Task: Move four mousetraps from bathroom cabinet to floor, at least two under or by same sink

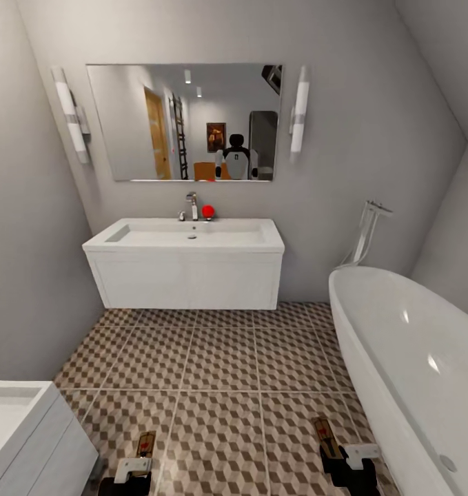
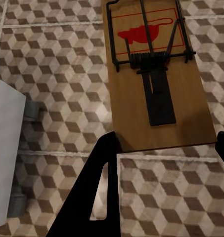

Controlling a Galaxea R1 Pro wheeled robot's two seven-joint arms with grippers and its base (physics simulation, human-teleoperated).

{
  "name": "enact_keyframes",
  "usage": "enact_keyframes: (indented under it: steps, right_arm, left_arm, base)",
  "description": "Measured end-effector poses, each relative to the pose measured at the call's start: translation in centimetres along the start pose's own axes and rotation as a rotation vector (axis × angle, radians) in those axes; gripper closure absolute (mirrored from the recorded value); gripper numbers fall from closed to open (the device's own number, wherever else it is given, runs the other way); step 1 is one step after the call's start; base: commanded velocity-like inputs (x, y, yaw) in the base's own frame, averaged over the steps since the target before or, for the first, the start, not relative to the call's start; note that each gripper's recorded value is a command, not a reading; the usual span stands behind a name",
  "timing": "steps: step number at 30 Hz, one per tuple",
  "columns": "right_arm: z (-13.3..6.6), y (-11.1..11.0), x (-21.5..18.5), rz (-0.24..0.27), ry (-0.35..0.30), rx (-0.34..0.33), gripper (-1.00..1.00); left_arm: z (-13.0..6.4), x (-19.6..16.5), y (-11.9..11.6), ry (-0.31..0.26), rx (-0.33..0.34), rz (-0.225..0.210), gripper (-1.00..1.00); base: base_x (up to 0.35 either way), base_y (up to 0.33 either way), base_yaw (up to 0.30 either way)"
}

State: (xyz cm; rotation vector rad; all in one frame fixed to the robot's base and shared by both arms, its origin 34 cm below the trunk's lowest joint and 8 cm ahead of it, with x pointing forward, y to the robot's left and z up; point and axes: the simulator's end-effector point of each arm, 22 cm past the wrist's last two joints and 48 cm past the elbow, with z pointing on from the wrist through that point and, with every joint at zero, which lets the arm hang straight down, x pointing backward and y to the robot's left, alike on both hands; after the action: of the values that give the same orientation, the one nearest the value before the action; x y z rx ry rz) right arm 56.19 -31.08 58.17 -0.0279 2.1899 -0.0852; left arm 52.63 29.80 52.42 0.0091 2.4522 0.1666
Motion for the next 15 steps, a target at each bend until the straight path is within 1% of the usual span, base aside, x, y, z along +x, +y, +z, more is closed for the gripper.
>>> enact_keyframes:
  steps: [15]
  right_arm:
    - [0.00,0.00,0.00,0.000,0.000,0.000,1.00]
  left_arm:
    - [0.00,-0.01,0.00,0.000,0.000,0.000,1.00]
  base:
    - [0.206,0.000,0.000]
